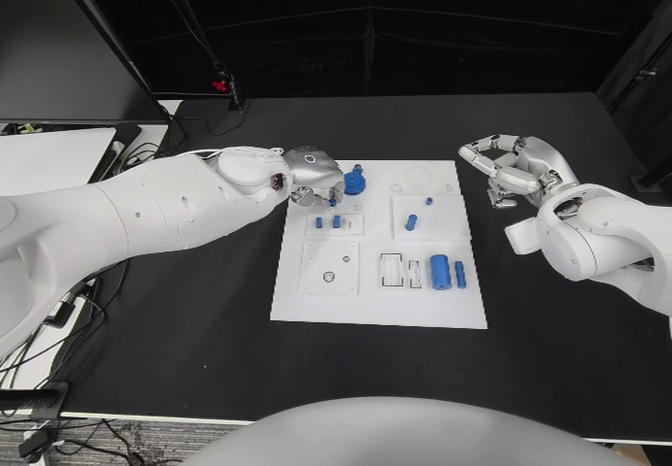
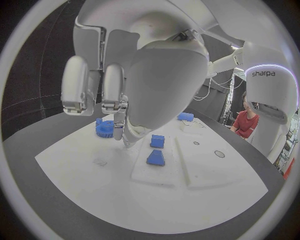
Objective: Assemble the parts on the task board
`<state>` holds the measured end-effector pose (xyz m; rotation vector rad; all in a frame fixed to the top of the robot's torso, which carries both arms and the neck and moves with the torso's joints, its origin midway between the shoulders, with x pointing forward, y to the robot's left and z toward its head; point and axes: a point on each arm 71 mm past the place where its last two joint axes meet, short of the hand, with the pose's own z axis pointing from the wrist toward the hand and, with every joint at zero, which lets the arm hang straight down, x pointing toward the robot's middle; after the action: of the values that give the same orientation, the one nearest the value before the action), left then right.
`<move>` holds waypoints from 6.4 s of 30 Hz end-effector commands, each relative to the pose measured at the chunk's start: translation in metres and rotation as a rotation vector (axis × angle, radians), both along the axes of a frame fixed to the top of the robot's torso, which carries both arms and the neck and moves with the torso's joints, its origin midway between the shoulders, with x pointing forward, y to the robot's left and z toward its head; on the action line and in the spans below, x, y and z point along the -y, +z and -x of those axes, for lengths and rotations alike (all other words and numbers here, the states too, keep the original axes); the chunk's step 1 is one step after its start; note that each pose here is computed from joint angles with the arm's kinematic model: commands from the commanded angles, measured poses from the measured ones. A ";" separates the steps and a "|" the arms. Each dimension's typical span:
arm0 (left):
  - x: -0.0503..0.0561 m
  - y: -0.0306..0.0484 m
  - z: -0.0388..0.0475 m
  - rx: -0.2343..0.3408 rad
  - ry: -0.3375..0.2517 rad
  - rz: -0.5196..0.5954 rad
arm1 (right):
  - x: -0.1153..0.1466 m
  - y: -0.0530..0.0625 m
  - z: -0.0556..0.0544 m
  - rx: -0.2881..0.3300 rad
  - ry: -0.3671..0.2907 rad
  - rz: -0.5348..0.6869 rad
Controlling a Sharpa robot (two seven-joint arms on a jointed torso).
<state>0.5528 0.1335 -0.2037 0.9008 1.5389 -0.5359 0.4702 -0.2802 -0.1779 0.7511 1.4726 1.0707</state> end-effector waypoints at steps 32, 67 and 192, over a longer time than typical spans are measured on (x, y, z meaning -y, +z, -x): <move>-0.024 0.0070 -0.0024 0.104 0.073 0.064 | -0.002 0.001 0.000 0.006 0.009 -0.001; -0.079 0.0399 0.0489 -0.287 0.270 1.295 | -0.020 0.024 -0.042 0.323 0.182 0.609; -0.082 0.0309 0.0548 -0.460 0.301 1.469 | -0.068 -0.011 -0.044 0.397 0.224 1.072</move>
<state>0.5004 0.2166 -0.1800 -0.6722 1.2287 -1.3523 0.5158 -0.2155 -0.1981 -0.3685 1.6134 0.3496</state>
